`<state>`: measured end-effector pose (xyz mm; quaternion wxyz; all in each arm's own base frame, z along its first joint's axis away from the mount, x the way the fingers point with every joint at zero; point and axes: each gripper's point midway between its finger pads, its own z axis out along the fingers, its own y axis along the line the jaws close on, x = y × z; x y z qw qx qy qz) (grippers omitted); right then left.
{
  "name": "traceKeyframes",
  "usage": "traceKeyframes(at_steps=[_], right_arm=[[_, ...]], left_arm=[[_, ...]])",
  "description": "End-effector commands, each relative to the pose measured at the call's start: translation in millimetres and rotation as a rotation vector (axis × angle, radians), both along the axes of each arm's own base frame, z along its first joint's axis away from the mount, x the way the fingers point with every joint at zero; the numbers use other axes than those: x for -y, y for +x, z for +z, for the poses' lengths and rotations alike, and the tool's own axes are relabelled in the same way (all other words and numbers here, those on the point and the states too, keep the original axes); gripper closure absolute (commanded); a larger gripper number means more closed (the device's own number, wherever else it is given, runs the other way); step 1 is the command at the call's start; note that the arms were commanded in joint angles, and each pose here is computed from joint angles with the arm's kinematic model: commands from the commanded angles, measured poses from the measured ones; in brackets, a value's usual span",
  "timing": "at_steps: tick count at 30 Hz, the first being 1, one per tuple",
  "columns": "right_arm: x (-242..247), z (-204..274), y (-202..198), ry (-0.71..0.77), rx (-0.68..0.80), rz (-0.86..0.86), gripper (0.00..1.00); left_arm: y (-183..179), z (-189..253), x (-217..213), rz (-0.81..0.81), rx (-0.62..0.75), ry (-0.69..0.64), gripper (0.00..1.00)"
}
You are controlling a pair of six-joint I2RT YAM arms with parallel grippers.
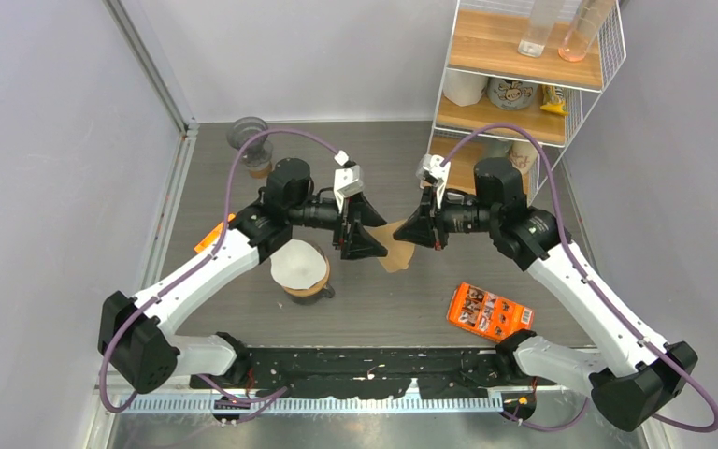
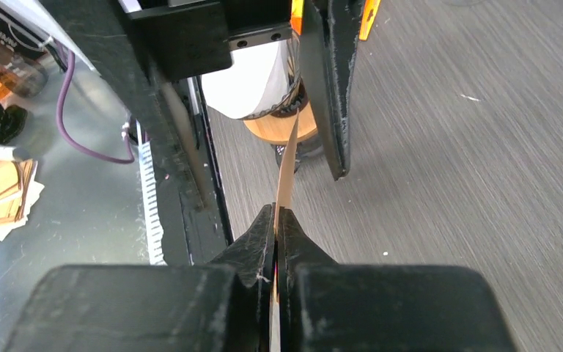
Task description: Place the coffee filter in the dripper
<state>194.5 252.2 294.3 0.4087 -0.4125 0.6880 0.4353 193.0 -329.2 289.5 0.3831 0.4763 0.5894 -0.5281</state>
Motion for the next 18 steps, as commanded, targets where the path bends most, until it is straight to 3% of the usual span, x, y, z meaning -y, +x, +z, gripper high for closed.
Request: traceKeyframes(at_steps=[1,5,8,9,11,12,13,14,16,18], right_arm=[[-4.0,17.5,-0.4,-0.007,0.069,0.04,0.95],[-5.2,19.6,0.5,-0.025,0.089,0.044,0.95],[-2.1,20.0,8.3,-0.041,0.083,-0.015,0.94],[-0.2,20.4,11.2,-0.043,0.084,-0.042,0.93],[5.7,21.8,24.3,-0.047,0.095,-0.14,0.73],[12.1,24.2,32.3,-0.047,0.095,-0.219,0.5],[15.3,21.7,38.1,-0.045,0.096,-0.263,0.41],[23.1,23.4,44.4,-0.036,0.086,-0.346,0.24],[37.3,19.0,53.1,-0.022,0.078,-0.473,0.02],[56.4,8.9,59.4,-0.01,0.059,-0.606,0.04]], left_arm=[[-0.8,-5.9,-0.4,-0.017,-0.004,0.018,0.33],[1.7,-7.5,1.0,-0.018,-0.018,0.037,0.65],[3.6,-5.2,1.4,-0.004,-0.021,0.031,0.99],[6.1,-3.7,1.1,0.014,-0.021,0.029,1.0],[8.1,-0.6,0.9,0.036,-0.017,0.021,1.0],[8.7,1.7,0.9,0.044,-0.012,0.011,1.0],[9.2,3.9,0.6,0.054,-0.009,0.002,1.0],[10.1,5.7,0.2,0.063,-0.004,-0.01,1.0],[10.5,9.0,-2.3,0.075,-0.001,-0.022,1.0],[13.9,15.8,-5.0,0.092,0.016,-0.051,1.0]])
